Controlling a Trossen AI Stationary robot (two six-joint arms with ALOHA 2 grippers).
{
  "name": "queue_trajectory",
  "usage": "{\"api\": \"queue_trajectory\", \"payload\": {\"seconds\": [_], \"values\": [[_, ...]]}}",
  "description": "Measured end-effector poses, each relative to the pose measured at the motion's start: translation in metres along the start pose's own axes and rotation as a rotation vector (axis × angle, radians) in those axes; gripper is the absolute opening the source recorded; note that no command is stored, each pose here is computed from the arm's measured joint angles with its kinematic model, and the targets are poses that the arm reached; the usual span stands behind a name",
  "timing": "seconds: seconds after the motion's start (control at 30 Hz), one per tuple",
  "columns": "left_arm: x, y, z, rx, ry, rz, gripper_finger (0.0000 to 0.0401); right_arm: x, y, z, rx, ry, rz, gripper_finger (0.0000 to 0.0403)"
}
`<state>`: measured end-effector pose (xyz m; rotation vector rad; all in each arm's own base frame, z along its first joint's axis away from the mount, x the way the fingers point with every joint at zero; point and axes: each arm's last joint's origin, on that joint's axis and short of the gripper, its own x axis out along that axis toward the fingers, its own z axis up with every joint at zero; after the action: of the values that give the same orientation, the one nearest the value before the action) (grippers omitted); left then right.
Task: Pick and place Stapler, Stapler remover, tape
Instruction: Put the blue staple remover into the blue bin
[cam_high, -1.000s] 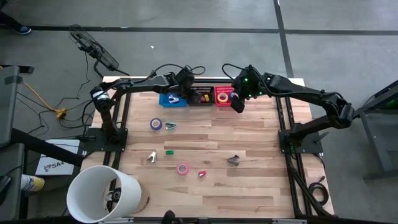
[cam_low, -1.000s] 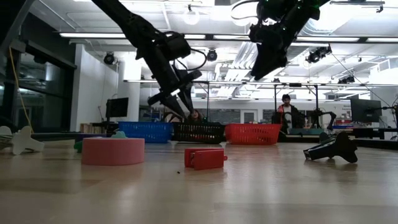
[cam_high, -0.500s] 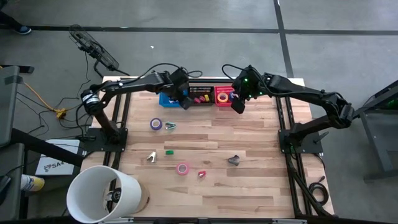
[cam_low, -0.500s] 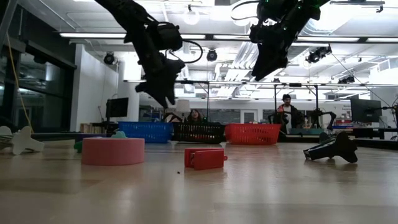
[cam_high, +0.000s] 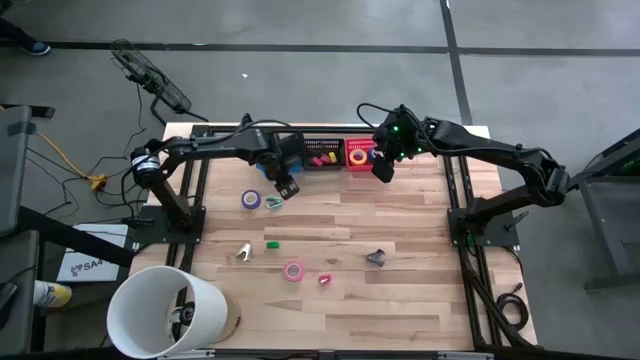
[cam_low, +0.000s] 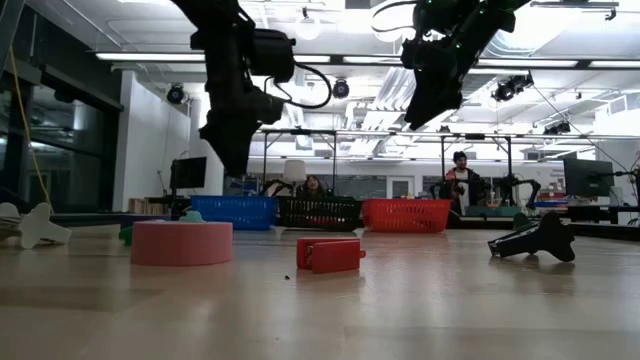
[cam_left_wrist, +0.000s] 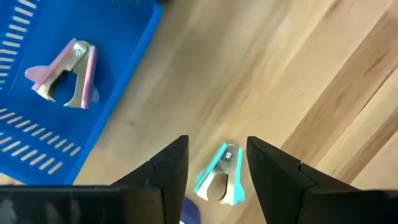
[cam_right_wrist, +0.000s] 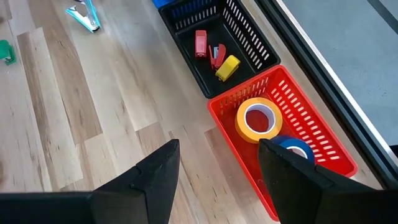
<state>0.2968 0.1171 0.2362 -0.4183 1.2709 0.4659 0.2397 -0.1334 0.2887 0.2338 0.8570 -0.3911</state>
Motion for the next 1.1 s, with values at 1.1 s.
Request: {"api": "queue_trajectory", "payload": {"seconds": [1.1], "values": [[0.064, -0.017, -0.012, 0.172, 0.335, 0.054, 0.0276, 0.000, 0.000, -0.001, -0.004, 0.014, 0.003, 0.0208]]}}
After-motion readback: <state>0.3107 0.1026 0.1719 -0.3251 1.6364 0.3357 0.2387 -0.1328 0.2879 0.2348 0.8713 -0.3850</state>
